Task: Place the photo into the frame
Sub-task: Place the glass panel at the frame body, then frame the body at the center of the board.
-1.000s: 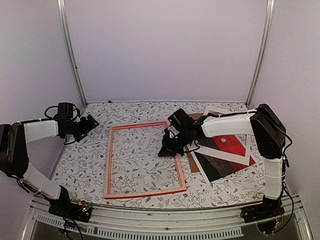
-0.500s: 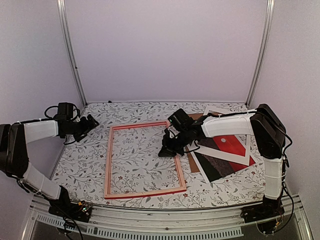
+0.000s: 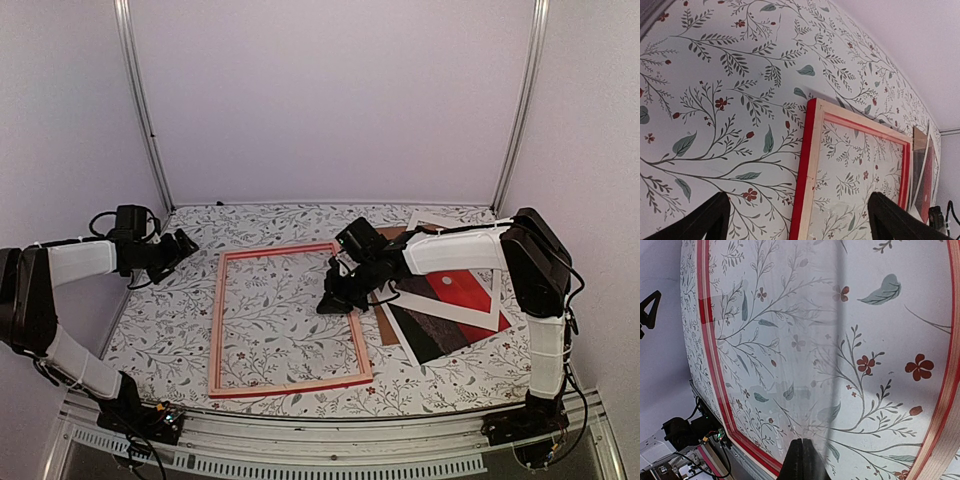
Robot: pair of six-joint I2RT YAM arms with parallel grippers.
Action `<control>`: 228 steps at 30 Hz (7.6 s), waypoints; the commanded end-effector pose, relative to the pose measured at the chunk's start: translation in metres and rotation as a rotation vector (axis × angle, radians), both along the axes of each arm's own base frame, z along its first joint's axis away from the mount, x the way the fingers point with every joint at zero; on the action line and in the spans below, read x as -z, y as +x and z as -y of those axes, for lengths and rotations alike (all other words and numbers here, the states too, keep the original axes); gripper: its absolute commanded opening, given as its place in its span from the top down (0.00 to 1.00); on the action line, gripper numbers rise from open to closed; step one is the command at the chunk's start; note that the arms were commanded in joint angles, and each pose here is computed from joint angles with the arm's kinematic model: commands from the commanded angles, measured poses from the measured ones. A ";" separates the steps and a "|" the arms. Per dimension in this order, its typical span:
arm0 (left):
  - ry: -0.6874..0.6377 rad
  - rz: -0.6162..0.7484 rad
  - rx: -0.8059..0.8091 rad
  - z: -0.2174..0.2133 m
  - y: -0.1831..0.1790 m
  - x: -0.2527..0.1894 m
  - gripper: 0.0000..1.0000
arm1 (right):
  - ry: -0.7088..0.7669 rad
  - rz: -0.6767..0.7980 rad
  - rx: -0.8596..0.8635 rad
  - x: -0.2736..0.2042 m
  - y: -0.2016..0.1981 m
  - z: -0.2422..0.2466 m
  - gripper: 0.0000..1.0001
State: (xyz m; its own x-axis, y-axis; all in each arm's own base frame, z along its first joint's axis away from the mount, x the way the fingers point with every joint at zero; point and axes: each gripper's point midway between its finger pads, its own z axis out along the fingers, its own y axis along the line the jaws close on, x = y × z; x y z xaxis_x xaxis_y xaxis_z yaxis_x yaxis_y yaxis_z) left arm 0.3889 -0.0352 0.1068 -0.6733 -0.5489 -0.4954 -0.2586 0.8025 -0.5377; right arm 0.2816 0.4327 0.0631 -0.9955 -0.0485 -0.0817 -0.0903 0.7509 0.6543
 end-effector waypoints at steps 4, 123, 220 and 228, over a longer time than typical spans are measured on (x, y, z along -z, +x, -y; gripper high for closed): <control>0.016 0.023 0.016 0.004 0.003 -0.005 0.02 | -0.003 0.028 0.017 -0.013 0.002 0.002 1.00; 0.025 0.019 0.020 0.004 0.002 -0.004 0.02 | -0.128 0.070 0.032 0.001 0.005 0.015 0.35; 0.393 -0.191 0.258 0.083 -0.038 0.087 0.05 | -0.564 0.239 0.075 0.052 0.047 0.092 0.75; 0.393 -0.179 0.295 0.097 -0.032 0.086 0.07 | -0.581 0.228 0.081 0.050 0.025 0.091 0.78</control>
